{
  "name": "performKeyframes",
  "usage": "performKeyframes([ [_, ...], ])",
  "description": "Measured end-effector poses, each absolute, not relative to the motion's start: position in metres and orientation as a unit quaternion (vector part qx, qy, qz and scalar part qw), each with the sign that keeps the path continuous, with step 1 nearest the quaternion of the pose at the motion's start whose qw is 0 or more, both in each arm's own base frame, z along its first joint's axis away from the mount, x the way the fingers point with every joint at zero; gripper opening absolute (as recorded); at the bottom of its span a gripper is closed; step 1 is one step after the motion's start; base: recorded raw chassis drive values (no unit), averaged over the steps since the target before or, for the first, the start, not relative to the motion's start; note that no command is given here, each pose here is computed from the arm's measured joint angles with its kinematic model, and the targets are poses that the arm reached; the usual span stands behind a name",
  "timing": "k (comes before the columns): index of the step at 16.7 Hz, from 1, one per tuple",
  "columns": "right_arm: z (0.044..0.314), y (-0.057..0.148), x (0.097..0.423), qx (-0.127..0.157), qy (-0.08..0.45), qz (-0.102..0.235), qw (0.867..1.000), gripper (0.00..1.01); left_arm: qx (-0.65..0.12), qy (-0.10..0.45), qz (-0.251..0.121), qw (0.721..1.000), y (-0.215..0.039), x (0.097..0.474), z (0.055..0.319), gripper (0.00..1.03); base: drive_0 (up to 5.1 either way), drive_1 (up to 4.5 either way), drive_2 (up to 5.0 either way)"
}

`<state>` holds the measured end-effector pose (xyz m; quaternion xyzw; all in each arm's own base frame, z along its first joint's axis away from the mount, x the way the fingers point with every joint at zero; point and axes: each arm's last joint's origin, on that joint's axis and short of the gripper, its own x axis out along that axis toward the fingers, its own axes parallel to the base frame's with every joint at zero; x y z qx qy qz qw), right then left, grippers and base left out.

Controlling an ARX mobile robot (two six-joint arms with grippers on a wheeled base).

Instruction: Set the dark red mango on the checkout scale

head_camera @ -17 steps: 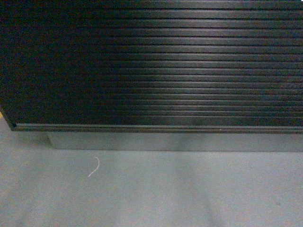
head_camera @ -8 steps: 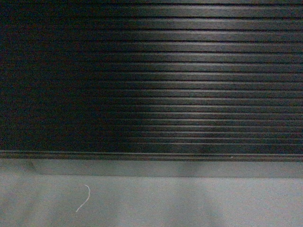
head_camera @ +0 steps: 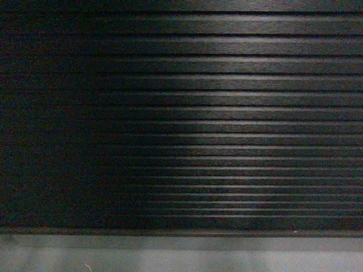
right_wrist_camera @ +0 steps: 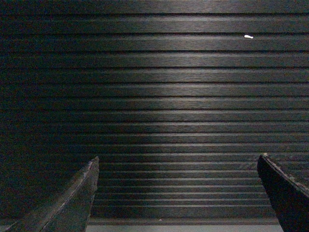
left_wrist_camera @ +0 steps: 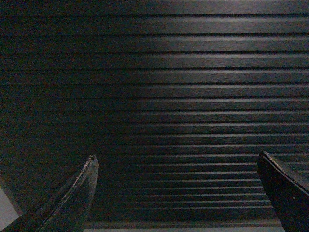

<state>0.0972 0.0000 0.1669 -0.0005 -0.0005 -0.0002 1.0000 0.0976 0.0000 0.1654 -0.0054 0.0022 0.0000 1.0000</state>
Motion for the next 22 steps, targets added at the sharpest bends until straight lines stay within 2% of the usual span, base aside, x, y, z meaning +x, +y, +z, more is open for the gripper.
performKeyframes([
  [22,0.1673,0.0000,0.0972,-0.001,-0.003,0.000,1.000,0.98,-0.002,0.001,-0.001,1.000,0.0000,0.0976,0.1657,0.98,0.0,0.00,0.0],
])
